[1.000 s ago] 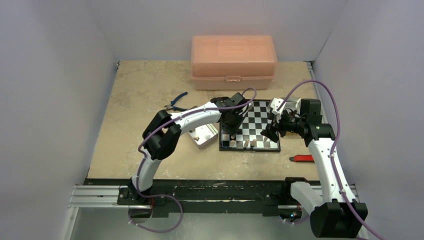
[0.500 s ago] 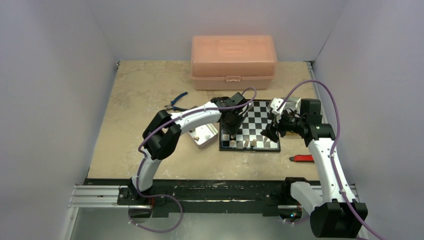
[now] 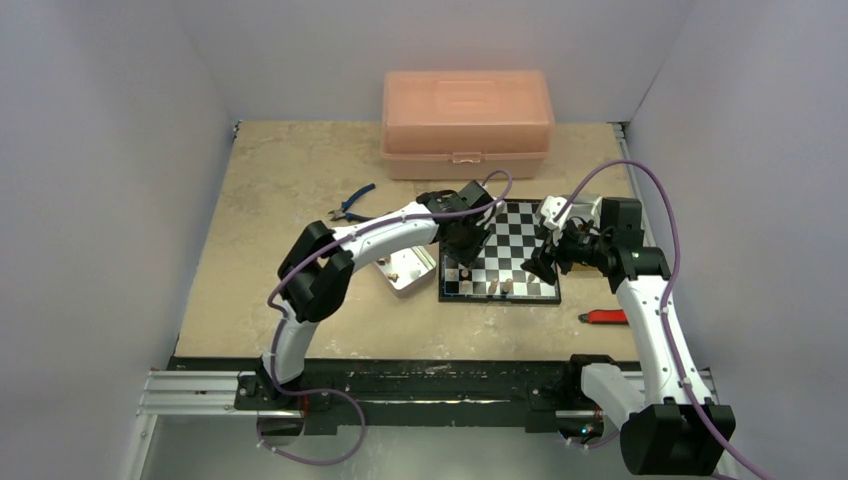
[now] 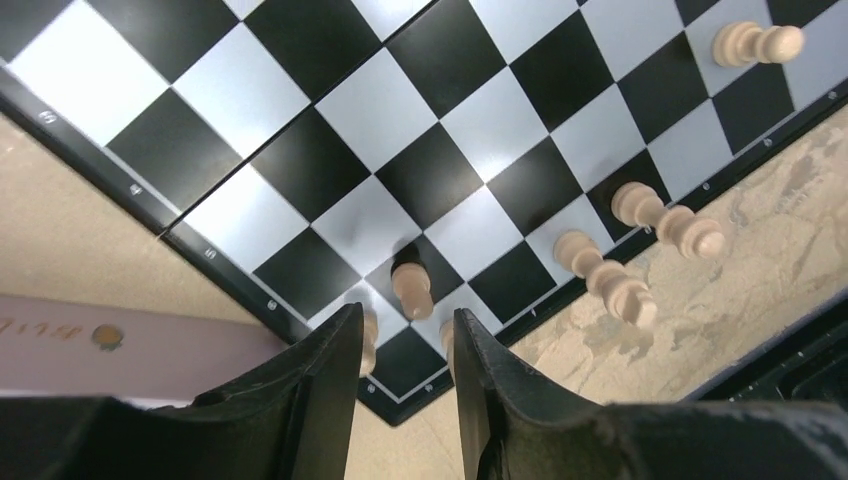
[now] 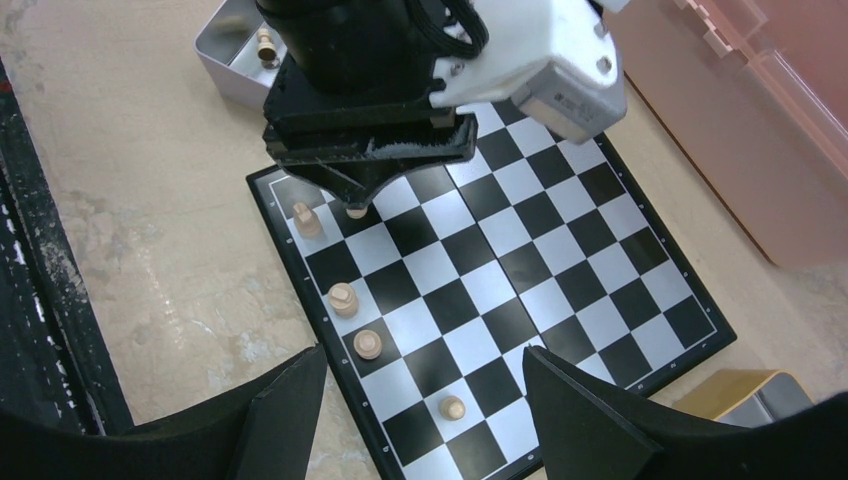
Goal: Set up the chess pieces on the board
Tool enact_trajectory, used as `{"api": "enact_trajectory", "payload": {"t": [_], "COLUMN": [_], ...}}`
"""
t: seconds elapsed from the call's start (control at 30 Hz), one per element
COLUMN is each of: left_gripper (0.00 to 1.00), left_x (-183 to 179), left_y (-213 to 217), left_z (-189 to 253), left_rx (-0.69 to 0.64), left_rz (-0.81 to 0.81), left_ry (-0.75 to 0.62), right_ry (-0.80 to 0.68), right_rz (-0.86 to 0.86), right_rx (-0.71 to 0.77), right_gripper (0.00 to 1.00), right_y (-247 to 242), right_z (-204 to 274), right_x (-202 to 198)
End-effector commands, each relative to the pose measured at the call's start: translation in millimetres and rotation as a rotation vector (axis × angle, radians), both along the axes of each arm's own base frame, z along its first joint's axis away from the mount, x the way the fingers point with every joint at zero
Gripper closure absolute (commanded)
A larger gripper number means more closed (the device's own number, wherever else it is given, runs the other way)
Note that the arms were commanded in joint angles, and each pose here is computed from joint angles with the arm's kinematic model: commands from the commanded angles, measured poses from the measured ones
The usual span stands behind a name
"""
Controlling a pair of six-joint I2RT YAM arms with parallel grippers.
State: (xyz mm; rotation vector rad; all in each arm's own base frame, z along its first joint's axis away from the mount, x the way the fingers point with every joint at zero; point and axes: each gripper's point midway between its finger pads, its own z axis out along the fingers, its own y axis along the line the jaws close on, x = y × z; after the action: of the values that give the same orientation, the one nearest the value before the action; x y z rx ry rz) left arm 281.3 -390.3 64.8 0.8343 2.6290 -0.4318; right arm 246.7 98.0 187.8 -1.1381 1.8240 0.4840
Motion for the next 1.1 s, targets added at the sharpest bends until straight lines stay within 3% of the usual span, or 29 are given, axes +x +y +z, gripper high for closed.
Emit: {"api": "enact_trajectory", "payload": {"t": [0.0,0.3,0.53,0.73,0.87,1.07], "left_gripper": [0.62,0.62,0.69,0.68,0.63,0.64], "left_x": [7.7,-5.7,-14.1,-7.5,3.6,27.0], "left_y": [3.8,58.5,120.8,167.0,176.0,180.0], "left_z": [65.7,91.7,104.6,121.2,121.4,110.8], "left_rx": [-0.086,-0.104,-0.151,-0.191,-0.246,-0.251], "left_rz": [-0.018,-0.002,0.114,0.198,0.258,0.367], "left_ry": [-0.149,-0.273,-0.289,-0.344,-0.323,-0.256], "right_ry": [0.008,0.02,0.027,0.071,0.09,0.093], "right_rz": [0.012,0.106,0.166,0.199,0.195,0.162], "right_rx": [0.002,0.024,0.049,0.067,0.072,0.086], "right_gripper": [0.24,0.24,0.23,0.23,0.23,0.24], "right_y": [0.3,9.7,16.3,17.6,11.2,1.0], "right_z": [-2.9,-3.8,-6.9,-15.0,-19.7,-20.0], "right_x": [0.1,-9.6,-15.0,-15.8,-15.4,-12.9]}}
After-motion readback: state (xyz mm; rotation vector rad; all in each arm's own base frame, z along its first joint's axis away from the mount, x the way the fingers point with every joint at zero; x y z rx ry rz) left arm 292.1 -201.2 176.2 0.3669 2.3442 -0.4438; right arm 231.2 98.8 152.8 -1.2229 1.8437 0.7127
